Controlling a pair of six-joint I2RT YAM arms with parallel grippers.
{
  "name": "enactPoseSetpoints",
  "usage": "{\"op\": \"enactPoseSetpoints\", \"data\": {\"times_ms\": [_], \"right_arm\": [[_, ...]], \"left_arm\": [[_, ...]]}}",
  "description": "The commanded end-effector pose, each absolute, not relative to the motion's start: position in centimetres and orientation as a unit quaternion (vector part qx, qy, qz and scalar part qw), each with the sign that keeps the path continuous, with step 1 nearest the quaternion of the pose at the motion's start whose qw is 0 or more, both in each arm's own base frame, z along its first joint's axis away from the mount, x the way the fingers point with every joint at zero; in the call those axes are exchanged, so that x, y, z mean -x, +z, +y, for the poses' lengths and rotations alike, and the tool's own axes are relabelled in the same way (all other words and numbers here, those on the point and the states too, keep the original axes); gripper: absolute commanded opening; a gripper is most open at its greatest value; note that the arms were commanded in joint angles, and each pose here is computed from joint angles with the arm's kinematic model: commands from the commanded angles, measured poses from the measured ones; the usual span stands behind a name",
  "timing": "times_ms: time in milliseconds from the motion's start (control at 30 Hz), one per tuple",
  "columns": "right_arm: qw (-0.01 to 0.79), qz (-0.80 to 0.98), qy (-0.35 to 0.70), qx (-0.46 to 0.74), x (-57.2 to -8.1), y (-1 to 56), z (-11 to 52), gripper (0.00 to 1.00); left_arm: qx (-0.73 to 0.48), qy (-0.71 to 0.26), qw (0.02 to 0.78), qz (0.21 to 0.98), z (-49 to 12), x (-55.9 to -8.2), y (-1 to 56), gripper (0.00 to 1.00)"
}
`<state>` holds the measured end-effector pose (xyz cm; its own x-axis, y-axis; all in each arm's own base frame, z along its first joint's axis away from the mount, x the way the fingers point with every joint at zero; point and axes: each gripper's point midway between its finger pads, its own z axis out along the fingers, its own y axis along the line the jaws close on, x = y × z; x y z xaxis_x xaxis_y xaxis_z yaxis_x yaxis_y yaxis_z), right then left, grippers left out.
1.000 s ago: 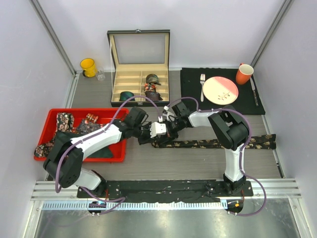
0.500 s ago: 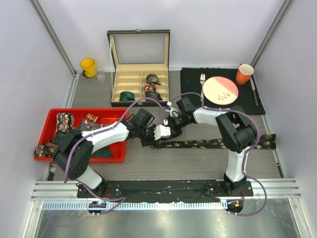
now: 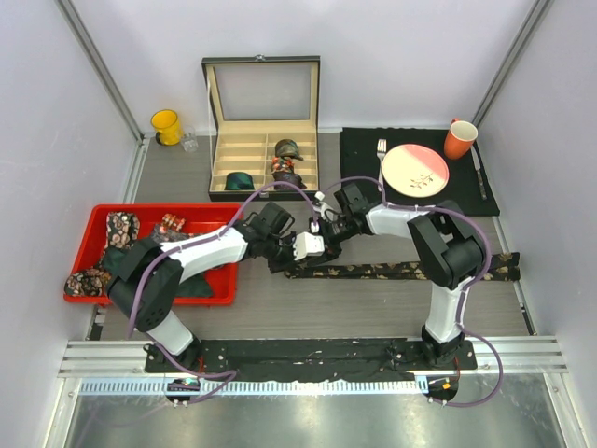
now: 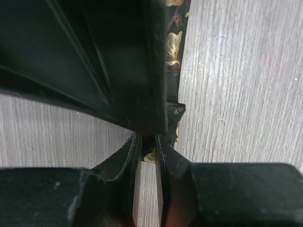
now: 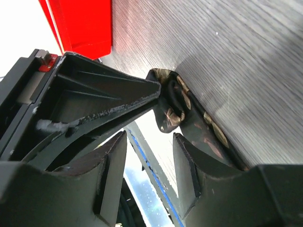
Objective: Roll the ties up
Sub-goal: Roll the tie at the center of the board.
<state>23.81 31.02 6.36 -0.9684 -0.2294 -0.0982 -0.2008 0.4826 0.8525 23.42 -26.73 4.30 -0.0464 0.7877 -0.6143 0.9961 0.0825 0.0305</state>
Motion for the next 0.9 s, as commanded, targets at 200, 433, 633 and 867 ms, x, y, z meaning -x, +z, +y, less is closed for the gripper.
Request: {"op": "enactPoseSetpoints", "data": {"times_ms": [200,433,633,867], "right_arm": [[0.023,-0.859,-0.498,-0.115,-24.1,5.4,32.1,0.51],[0.039,-0.852,-0.510,-0.117,-23.4,5.3,32.6,0.47],[0.042,-0.852,-0.508,-0.120,-23.0,5.0,32.9,0.38],[0.034,-0.855,-0.502,-0.128,-23.8,5.1,33.0,0.03]], "left_arm": [[-0.640,-0.205,0.262,0.693,-27.4,-24.3,5.1,0.20],[-0.638,-0.203,0.261,0.696,-27.4,-24.5,5.0,0.20],[-0.637,-0.202,0.261,0.696,-27.4,-24.5,5.0,0.19],[-0.633,-0.209,0.263,0.698,-27.5,-24.3,5.3,0.19]]}}
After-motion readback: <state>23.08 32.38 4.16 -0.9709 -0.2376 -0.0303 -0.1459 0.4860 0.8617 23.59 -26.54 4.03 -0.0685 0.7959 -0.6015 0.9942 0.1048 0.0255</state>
